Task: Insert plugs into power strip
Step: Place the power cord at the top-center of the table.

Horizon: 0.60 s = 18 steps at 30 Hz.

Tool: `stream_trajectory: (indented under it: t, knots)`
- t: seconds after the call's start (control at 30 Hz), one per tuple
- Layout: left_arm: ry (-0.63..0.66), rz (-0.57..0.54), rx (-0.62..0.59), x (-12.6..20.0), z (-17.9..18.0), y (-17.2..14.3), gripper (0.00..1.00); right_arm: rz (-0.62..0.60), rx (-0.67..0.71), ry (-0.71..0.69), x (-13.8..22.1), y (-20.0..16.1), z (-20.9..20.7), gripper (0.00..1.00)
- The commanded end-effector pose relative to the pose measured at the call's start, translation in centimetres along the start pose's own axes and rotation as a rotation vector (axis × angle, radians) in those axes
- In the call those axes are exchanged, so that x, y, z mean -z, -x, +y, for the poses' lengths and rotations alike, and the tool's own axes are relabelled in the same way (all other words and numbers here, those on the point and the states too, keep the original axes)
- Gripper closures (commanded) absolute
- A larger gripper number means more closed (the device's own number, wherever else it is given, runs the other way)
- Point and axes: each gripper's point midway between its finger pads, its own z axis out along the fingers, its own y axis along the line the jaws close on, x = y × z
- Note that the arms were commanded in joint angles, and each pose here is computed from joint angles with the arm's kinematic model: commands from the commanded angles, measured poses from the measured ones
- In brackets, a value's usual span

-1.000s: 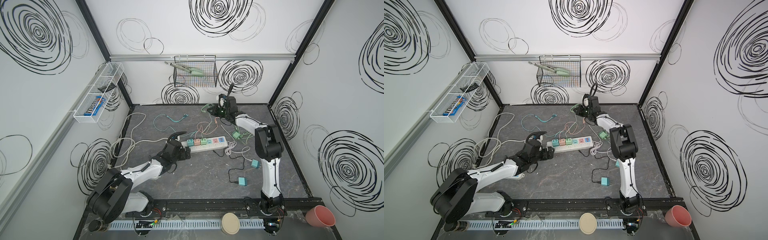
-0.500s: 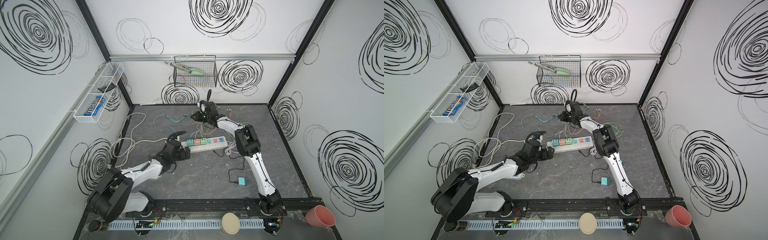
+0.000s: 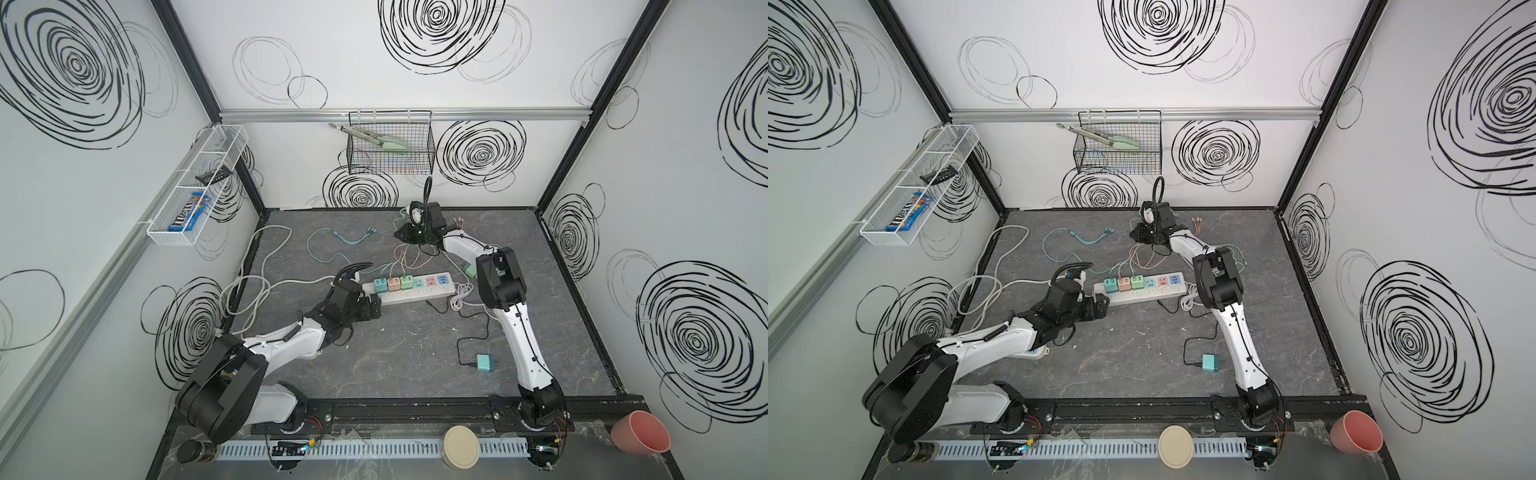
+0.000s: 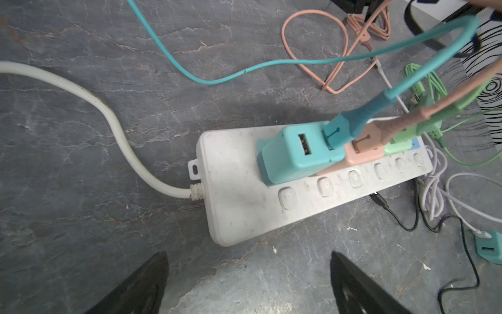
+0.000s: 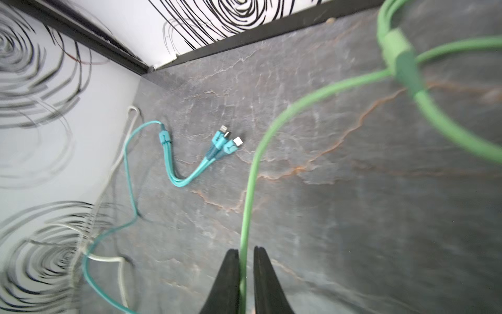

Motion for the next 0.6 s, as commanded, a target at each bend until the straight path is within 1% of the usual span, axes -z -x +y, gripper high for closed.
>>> stream_trajectory:
  t: [0.0, 0.1, 0.2, 0.33, 0.5, 0.57]
  knots:
    - [0.002, -0.020, 0.000, -0.2, 0.2, 0.5, 0.04, -0.049, 0.052, -0.022, 3.3, 2.8, 0.7, 0.69]
    - [0.004, -0.021, -0.007, -0.1, 0.1, 0.5, 0.04, -0.059, 0.056, -0.059, 4.4, 3.4, -0.7, 0.57]
    - [0.008, -0.018, -0.015, -0.1, 0.0, 0.5, 0.04, -0.068, 0.046, -0.088, 5.7, 4.1, -2.0, 0.51]
    - [0.015, -0.016, -0.026, -0.2, -0.1, 0.5, 0.04, -0.098, 0.044, -0.113, 7.9, 5.5, -3.1, 0.46]
    - [0.021, -0.019, -0.043, -0.1, -0.3, 0.6, 0.04, -0.108, 0.033, -0.148, 12.0, 5.8, -3.6, 0.34]
    - [0.026, -0.024, -0.051, -0.1, -0.5, 0.6, 0.04, -0.113, 0.017, -0.175, 14.1, 5.2, -4.1, 0.24]
